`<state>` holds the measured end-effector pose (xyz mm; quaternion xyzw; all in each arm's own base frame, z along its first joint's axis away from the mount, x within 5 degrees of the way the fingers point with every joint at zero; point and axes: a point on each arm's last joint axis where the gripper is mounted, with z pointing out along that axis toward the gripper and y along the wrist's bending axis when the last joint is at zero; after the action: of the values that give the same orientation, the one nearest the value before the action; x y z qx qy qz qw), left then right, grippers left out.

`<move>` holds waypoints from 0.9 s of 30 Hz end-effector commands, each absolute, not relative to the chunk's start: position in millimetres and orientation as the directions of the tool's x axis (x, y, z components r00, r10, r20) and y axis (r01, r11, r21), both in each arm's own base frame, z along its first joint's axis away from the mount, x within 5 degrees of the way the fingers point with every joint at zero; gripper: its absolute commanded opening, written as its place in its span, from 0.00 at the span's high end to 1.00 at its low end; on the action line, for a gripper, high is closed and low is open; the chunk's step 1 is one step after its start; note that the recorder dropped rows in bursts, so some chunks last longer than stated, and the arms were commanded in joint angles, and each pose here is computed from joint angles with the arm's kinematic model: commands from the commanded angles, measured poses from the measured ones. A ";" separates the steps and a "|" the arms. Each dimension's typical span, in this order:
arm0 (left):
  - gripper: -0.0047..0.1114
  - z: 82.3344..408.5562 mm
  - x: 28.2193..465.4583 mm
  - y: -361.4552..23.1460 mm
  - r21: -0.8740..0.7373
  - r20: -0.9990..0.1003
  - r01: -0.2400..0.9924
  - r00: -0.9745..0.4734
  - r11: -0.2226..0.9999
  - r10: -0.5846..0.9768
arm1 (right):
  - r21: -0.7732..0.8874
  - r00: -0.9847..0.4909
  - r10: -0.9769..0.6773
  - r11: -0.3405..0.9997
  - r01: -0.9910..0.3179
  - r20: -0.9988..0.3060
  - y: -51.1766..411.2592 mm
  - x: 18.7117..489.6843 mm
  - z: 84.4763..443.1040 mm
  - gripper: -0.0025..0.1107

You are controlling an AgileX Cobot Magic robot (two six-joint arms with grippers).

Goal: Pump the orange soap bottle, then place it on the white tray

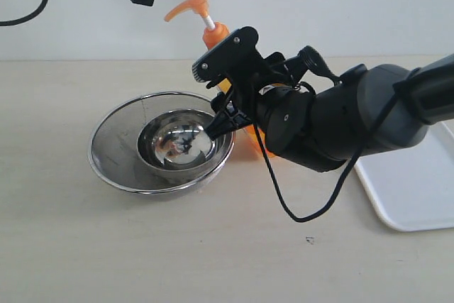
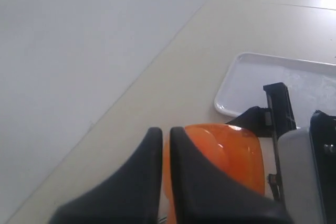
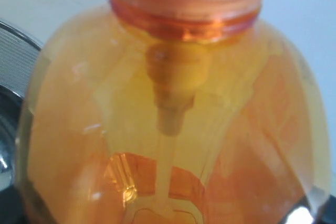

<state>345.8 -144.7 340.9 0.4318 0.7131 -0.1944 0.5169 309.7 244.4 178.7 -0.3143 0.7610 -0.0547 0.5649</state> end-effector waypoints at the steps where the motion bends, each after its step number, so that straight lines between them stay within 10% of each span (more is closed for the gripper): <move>1: 0.92 337.4 346.7 -148.9 0.143 -0.899 0.837 -0.113 0.528 0.423 | -0.448 -0.138 -0.538 0.797 -0.404 -0.832 245.3 311.0 184.6 0.98; 27: 0.92 329.7 355.7 -161.0 0.104 -0.884 0.857 -0.153 0.505 0.442 | -0.441 -0.145 -0.536 0.797 -0.412 -0.832 245.7 310.6 183.7 0.98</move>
<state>357.0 -158.9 328.6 0.4450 0.7268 -0.2145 0.4772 309.6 244.5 178.5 -0.3148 0.7613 -0.0542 0.5643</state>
